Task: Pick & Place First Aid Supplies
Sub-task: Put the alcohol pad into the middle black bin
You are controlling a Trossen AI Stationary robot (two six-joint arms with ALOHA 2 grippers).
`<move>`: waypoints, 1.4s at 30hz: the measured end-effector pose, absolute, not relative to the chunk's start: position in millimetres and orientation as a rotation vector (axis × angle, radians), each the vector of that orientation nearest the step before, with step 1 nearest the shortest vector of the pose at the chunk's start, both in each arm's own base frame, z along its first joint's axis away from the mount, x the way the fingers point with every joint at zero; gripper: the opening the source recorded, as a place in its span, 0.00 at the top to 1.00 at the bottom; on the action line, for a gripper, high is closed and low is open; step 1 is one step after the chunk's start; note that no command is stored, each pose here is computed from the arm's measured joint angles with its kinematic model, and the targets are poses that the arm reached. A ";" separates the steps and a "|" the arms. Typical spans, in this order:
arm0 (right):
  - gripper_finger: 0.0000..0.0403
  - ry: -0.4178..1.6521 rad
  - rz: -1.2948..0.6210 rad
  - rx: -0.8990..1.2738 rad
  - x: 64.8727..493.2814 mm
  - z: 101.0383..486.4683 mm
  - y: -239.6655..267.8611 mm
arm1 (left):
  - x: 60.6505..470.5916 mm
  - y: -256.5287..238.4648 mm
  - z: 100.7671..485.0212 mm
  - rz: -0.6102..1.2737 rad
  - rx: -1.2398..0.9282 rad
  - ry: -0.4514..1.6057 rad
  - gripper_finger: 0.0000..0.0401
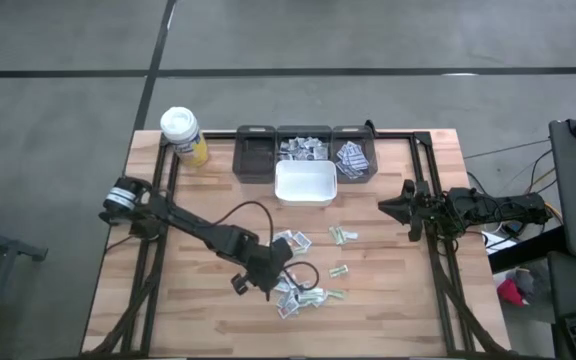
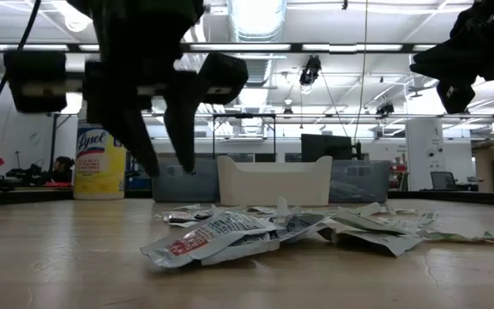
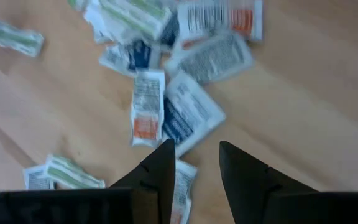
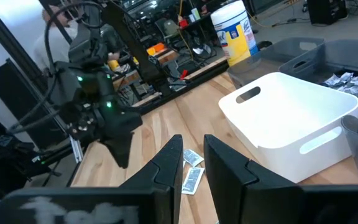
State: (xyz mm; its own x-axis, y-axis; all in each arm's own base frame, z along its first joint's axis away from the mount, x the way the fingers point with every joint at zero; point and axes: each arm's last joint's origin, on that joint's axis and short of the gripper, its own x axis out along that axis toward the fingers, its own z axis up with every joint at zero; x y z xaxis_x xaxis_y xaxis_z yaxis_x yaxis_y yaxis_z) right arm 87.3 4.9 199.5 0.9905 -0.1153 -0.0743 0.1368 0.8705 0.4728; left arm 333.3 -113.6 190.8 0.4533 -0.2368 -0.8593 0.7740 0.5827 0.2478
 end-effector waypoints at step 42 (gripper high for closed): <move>0.84 0.044 -0.132 0.497 87.3 199.5 4.9 | 351.2 -119.8 149.8 -0.842 0.964 0.835 0.78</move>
State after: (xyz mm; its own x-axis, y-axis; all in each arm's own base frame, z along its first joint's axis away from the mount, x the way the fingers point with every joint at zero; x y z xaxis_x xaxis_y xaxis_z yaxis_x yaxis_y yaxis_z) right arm 87.3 4.9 199.5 0.9906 -0.1150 -0.0743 0.1366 0.8705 0.4728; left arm 351.2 -119.8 149.8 0.4237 -0.2203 -0.8786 0.8804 0.3283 0.3422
